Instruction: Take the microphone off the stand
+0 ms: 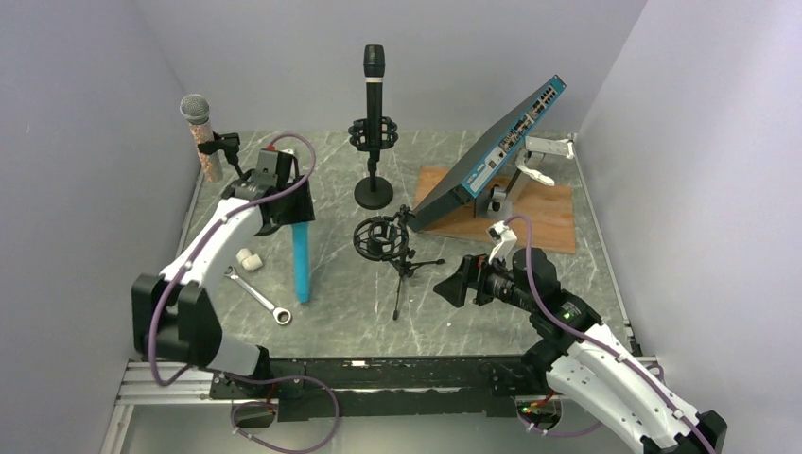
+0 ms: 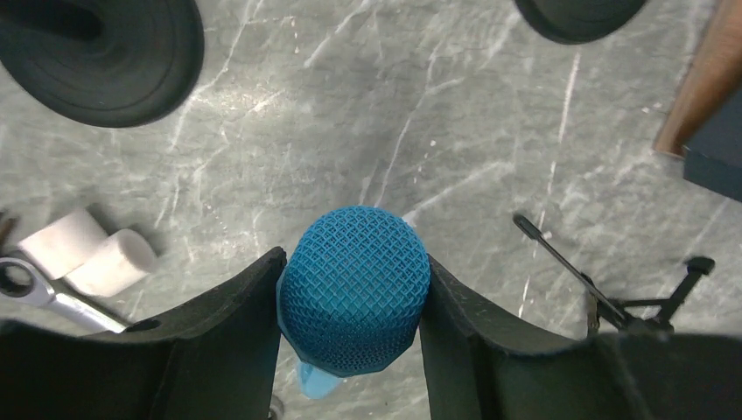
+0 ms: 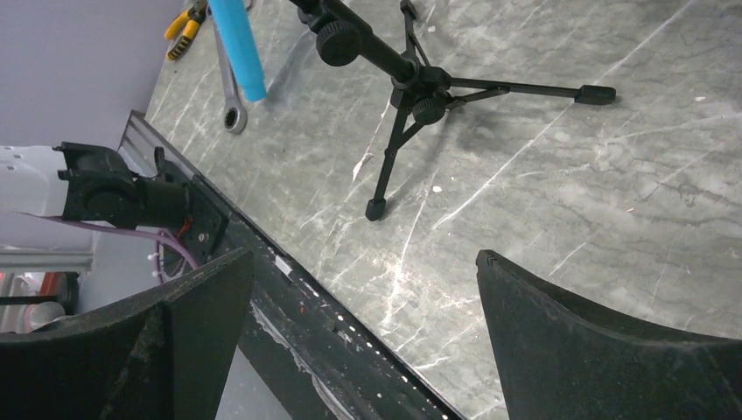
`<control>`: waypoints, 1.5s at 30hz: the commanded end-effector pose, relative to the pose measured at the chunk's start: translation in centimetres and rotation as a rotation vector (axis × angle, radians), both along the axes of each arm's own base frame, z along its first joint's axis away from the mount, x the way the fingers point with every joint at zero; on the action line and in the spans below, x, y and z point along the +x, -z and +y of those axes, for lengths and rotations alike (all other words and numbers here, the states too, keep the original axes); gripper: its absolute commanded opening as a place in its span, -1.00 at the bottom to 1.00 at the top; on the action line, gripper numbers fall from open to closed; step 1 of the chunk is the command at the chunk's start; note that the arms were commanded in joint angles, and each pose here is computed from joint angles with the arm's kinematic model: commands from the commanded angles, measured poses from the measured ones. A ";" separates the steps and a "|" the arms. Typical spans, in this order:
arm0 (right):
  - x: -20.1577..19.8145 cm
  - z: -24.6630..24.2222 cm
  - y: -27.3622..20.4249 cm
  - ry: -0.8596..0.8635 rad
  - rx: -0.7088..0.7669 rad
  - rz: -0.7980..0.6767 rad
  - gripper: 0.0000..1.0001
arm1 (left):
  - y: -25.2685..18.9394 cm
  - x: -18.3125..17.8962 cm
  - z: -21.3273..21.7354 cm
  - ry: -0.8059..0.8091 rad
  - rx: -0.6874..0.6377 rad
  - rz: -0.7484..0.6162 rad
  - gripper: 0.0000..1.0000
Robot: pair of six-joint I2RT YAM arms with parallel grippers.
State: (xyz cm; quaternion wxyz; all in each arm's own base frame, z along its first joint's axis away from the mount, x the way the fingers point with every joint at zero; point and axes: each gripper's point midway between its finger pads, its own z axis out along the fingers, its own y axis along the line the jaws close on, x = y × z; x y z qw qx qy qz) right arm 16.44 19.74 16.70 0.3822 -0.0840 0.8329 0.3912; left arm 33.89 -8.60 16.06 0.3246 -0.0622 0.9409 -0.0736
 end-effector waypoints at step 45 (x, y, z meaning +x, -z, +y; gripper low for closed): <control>0.5 1.5 -4.7 -0.082 0.060 -0.139 1.00 | -2.8 0.7 -4.9 0.231 -0.400 -0.080 0.99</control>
